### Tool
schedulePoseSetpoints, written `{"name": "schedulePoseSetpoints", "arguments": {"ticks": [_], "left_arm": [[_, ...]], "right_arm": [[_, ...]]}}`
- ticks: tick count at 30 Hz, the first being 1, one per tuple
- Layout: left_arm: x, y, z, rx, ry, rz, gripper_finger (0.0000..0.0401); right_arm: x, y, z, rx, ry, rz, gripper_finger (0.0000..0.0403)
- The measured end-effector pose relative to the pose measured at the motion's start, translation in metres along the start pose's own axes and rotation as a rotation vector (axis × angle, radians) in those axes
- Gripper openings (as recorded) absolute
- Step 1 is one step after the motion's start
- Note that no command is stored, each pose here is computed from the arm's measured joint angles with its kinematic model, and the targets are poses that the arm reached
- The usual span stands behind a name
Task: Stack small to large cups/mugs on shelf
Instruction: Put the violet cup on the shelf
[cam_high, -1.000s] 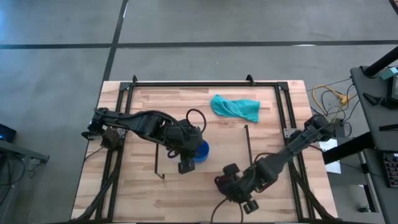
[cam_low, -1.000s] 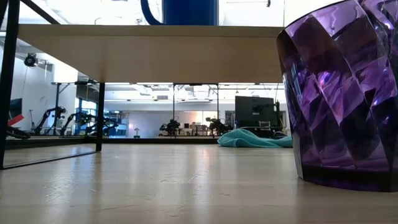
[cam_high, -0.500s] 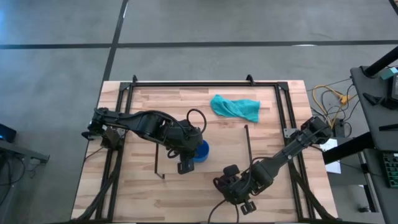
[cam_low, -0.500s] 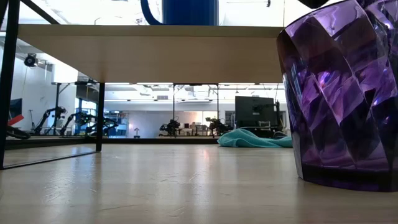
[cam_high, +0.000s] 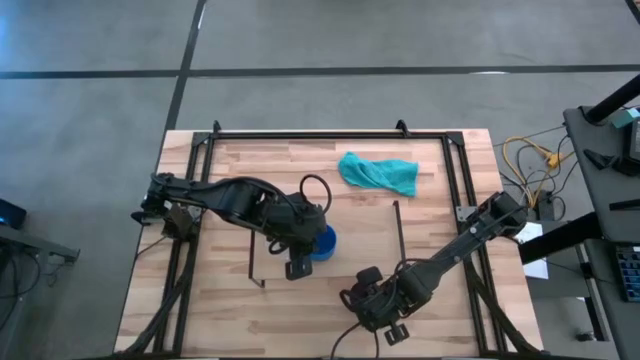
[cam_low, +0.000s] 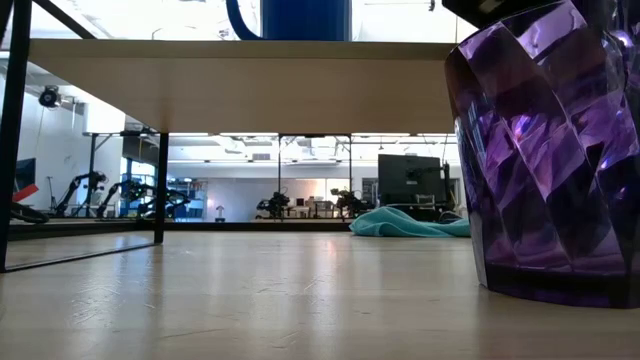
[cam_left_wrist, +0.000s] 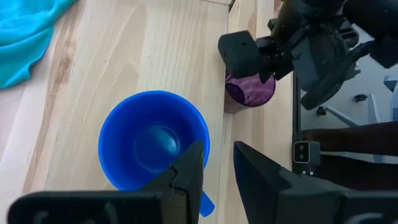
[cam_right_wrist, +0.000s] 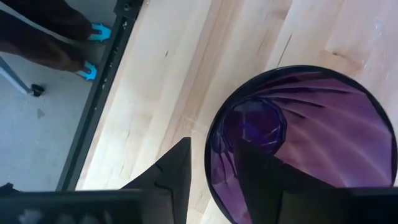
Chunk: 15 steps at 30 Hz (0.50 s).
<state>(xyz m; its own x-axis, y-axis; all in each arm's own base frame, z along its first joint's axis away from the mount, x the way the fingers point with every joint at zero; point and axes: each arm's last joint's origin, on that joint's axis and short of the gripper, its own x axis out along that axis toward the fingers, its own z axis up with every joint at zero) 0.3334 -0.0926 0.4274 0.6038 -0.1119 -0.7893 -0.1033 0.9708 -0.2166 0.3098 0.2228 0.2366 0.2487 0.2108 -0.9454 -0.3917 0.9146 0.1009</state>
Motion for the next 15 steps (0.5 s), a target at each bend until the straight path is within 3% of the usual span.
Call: {"name": "schedulePoseSetpoints", "arguments": {"ticks": [6,12,15], "left_arm": [[0.0000,0.0001,0.0003,0.000,-0.001,0.000,0.0074],[-0.0002,0.0002,0.0002,0.000,-0.001,0.000,0.0074],[-0.0001,0.0002,0.0002,0.000,-0.001,0.000,0.0074]], "right_arm": [[0.0032,-0.0002,-0.0003,-0.009,0.011,-0.005,0.0084],[0.0071,-0.0005,-0.0008,-0.003,0.026,-0.011,0.0020],[-0.0007,-0.0003,-0.0001,0.015,0.033,-0.009,0.0013]]}}
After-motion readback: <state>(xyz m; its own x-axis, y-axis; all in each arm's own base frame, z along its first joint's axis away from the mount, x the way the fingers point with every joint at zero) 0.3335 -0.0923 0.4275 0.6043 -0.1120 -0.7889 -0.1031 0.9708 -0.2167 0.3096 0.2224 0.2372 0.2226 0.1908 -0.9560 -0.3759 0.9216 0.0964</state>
